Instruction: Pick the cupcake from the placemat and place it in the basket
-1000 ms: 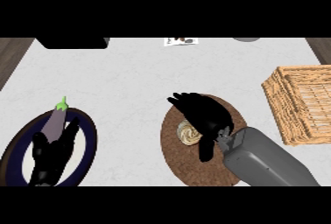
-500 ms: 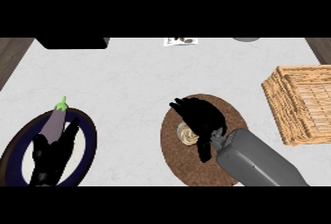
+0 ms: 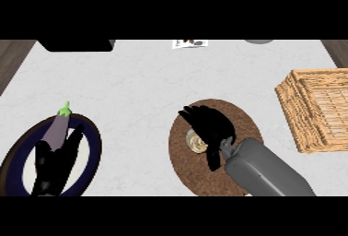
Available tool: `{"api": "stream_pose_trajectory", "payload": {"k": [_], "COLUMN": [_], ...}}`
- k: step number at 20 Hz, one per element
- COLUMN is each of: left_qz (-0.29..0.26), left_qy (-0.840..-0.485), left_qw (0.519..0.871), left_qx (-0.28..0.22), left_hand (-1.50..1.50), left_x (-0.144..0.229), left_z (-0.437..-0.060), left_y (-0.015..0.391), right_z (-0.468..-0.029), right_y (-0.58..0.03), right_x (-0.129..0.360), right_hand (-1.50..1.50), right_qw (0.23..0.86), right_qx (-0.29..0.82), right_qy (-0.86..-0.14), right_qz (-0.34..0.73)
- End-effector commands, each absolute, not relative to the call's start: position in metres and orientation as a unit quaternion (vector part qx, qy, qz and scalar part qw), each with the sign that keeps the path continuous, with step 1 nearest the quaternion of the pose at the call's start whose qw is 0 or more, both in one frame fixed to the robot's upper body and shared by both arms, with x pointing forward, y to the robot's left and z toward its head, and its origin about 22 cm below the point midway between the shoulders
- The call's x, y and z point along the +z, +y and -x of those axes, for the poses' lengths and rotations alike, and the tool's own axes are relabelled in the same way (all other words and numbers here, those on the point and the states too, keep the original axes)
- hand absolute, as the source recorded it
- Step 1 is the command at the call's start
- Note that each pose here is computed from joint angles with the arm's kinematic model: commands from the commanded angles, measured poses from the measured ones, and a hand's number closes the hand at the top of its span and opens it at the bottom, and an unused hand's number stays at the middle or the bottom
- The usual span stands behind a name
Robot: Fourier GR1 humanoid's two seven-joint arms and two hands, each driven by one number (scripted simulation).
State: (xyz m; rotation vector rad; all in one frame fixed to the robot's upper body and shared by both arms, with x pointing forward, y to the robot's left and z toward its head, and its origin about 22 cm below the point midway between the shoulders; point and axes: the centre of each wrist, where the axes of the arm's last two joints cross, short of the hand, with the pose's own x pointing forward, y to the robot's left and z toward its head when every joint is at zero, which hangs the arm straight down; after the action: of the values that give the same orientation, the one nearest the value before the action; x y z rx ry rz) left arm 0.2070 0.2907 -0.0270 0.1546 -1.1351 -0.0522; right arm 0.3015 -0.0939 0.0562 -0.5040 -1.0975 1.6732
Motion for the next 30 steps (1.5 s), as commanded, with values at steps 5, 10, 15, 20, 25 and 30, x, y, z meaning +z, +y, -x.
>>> {"api": "stream_pose_trajectory", "payload": {"k": [5,10,15,20,25,30], "left_qz": [-0.07,-0.078,-0.072,-0.091,-0.092,-0.095], "left_qy": [-0.484,-0.483,-0.487,-0.476,-0.48,-0.475], "left_qw": [0.872,0.872,0.87,0.875,0.872,0.875], "left_qx": [-0.019,-0.014,-0.019,0.009,0.027,0.015], "left_hand": [0.0,0.0,0.0,0.0,0.0,0.0], "left_x": [-0.045,-0.042,-0.063,-0.056,-0.051,-0.057], "left_z": [-0.203,-0.21,-0.203,-0.175,-0.174,-0.167], "left_y": [0.298,0.303,0.29,0.315,0.314,0.311], "right_z": [-0.311,-0.3,-0.3,-0.252,-0.189,-0.174], "right_y": [-0.095,-0.094,-0.081,-0.138,-0.172,-0.179], "right_x": [0.031,0.037,0.029,0.02,0.019,0.07], "right_hand": [1.5,1.5,1.5,1.5,1.5,1.5], "right_qw": [0.487,0.433,0.422,0.505,0.534,0.583], "right_qx": [0.704,0.73,0.726,0.674,0.618,0.47], "right_qy": [-0.47,-0.476,-0.486,-0.453,-0.471,-0.583], "right_qz": [0.213,0.232,0.241,0.292,0.334,0.314]}}
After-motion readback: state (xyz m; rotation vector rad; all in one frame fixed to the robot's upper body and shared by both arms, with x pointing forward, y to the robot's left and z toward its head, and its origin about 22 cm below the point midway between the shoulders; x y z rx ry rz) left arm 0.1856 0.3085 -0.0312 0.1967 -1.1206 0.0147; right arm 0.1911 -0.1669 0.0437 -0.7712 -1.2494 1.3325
